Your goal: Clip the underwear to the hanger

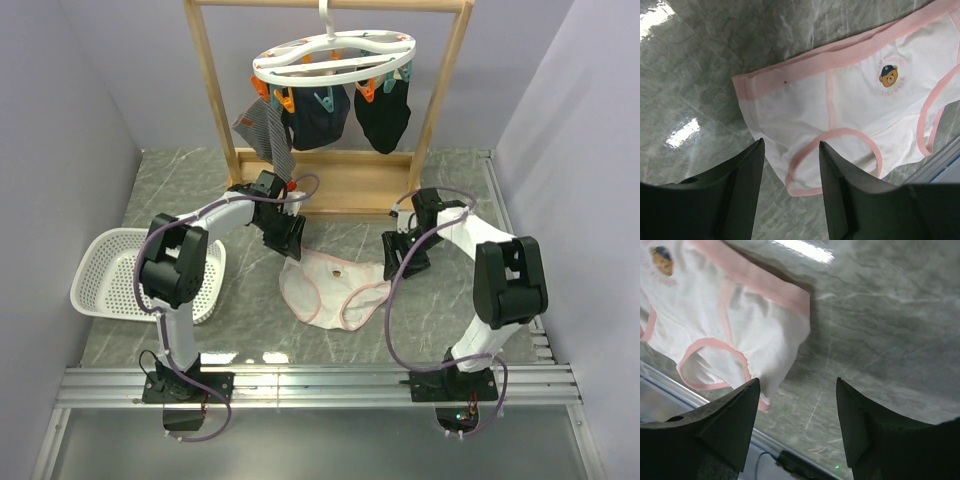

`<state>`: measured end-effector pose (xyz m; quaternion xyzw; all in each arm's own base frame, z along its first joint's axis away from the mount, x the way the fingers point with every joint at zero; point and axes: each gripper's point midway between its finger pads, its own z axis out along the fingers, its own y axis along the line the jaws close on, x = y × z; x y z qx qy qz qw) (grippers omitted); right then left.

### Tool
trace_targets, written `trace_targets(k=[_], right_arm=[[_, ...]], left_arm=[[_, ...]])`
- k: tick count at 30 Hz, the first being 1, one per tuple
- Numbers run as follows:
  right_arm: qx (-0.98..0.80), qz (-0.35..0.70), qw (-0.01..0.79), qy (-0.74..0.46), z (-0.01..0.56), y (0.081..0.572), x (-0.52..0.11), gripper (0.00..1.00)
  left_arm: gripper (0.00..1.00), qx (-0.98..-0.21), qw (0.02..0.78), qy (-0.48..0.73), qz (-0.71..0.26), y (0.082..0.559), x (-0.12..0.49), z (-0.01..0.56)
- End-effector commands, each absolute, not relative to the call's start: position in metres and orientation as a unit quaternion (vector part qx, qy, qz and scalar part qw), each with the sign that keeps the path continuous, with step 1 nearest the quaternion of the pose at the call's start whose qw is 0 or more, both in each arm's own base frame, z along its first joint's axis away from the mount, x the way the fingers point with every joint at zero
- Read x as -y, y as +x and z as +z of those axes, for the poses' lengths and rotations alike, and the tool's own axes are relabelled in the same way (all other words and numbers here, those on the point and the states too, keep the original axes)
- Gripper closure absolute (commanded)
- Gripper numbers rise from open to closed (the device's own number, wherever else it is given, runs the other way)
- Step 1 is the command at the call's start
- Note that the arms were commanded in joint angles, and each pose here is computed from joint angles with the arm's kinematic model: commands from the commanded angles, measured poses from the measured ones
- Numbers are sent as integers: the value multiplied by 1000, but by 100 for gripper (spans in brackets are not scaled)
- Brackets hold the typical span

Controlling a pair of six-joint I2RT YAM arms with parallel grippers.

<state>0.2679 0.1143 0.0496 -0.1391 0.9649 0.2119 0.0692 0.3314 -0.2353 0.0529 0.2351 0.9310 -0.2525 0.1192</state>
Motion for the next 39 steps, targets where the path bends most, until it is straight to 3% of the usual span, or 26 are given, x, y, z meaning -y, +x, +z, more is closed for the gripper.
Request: trace_targets(k=[1,11,14,16,17,20,21,22,25,30,35,39], right_arm=[[-970,229,43,-67,51,271,-115,31],[-960,279,9,-19,36,270,-131,34],[-956,293,3,-14,33,270,-136,41],[-954,300,2,-10,31,272,-137,50],[-953,303,2,-9,31,273,-137,62],[-954,299,19,-7,34,280,-132,81],[-954,297,35,-8,40,283,-129,96],[-956,290,48,-2,42,286,-121,100],[-954,267,139,-7,64,300,-103,100],[-937,195,283,-71,95,313,-80,100],[-953,148,249,-92,67,318,-77,100],[-955,150,245,-72,52,333,-80,100]], left_arm=[[48,-928,150,230,-252,350,242,61],[50,-934,156,220,-236,367,244,46],[51,-936,151,219,-232,368,242,41],[57,-936,152,218,-231,369,243,40],[60,-936,149,219,-232,368,244,39],[76,-936,144,217,-239,366,245,39],[83,-933,143,219,-245,365,247,42],[87,-931,143,222,-253,363,249,46],[100,-917,165,231,-281,357,253,72],[100,-906,205,224,-296,347,247,93],[100,-921,167,199,-289,346,243,64],[100,-917,194,196,-287,363,246,64]])
